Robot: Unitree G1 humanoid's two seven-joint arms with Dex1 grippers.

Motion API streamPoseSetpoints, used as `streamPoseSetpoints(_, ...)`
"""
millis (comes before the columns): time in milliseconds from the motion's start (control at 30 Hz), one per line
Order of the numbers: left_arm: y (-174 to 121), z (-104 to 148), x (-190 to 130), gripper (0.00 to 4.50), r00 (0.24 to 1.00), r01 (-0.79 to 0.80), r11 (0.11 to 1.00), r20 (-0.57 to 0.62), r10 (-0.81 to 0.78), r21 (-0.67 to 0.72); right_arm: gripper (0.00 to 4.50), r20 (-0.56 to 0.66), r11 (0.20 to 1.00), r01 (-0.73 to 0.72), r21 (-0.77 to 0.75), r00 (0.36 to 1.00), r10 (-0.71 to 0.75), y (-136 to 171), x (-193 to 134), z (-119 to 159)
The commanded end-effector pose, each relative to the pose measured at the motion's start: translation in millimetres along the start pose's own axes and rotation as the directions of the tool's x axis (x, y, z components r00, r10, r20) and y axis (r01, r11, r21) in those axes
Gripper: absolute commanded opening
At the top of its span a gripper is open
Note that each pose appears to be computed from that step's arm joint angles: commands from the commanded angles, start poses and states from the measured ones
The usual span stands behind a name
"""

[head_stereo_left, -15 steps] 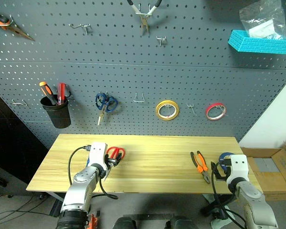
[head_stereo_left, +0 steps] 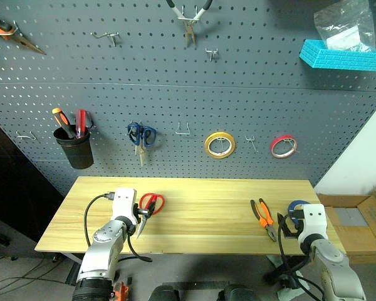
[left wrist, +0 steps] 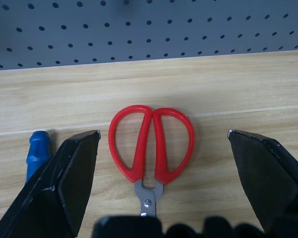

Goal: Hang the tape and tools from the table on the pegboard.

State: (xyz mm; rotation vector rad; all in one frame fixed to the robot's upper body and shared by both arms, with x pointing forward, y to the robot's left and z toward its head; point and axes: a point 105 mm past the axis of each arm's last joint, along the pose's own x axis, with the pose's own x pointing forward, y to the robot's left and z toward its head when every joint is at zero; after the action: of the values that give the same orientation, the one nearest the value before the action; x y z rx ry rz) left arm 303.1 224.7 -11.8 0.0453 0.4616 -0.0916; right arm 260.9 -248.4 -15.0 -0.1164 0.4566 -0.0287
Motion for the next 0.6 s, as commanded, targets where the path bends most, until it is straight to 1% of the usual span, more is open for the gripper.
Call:
streamPoseSetpoints(33,2,19,-2,4.44,0.997,-0.013,1.0,0.072,0.012,0.007,4.5,0.061,0.999,-0.006,-0.043,0.998,0.009,0,0,17)
streamPoseSetpoints(367,8,17,-7,4.44,0.997,-0.041,0.999,0.072,0.041,0.0,4.5,0.064,0.998,-0.007,-0.064,0.998,0.011,-2,-1,21)
streamPoseSetpoints(600,27,12,-14,4.44,0.988,-0.14,0.99,0.058,0.14,0.0,4.5,0.07,0.998,0.006,-0.07,0.998,-0.001,-6,-1,24)
